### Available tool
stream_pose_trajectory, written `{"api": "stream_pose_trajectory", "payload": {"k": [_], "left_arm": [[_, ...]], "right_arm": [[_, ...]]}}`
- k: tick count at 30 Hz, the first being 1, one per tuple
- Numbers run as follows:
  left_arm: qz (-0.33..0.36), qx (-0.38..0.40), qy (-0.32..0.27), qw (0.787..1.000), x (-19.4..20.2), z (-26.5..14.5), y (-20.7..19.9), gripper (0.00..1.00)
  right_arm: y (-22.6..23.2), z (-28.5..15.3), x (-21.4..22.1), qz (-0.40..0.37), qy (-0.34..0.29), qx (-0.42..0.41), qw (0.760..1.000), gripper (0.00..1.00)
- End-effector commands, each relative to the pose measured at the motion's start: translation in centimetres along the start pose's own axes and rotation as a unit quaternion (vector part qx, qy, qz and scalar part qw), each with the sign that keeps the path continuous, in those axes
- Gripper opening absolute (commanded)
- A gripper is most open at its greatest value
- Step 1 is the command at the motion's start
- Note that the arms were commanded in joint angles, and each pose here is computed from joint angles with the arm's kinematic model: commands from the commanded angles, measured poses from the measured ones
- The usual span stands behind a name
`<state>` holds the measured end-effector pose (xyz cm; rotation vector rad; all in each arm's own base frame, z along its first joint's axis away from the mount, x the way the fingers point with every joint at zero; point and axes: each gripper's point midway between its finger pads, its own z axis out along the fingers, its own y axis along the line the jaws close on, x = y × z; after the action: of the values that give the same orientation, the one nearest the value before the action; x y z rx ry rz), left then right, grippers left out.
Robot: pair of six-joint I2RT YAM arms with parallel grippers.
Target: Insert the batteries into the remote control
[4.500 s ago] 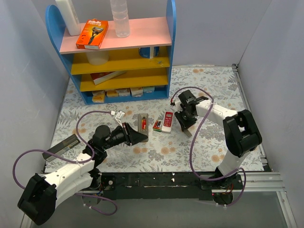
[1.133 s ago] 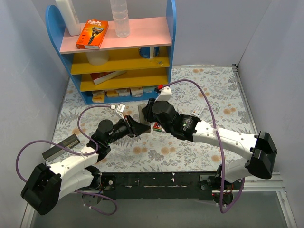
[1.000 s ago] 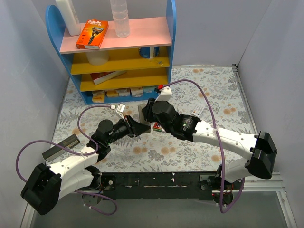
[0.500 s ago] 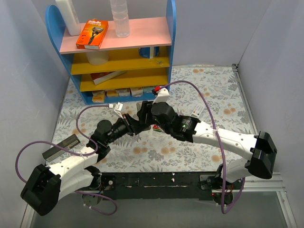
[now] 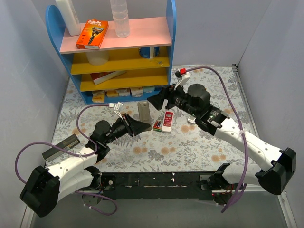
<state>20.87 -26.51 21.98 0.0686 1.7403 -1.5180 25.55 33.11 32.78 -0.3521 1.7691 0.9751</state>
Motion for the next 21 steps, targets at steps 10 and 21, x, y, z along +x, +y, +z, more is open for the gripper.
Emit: {"api": "stream_pose_trajectory", "payload": {"k": [10,21], "left_arm": [[0.026,0.098,0.013,0.995,0.0,-1.4,-4.8,0.05],[0.03,0.118,0.022,0.992,0.2,-1.7,-5.8,0.05]], "right_arm": [[4.5,0.0,2.1,-0.038,0.084,-0.217,0.972,0.83],[4.9,-0.5,2.4,0.003,0.093,-0.278,0.956,0.69]]}}
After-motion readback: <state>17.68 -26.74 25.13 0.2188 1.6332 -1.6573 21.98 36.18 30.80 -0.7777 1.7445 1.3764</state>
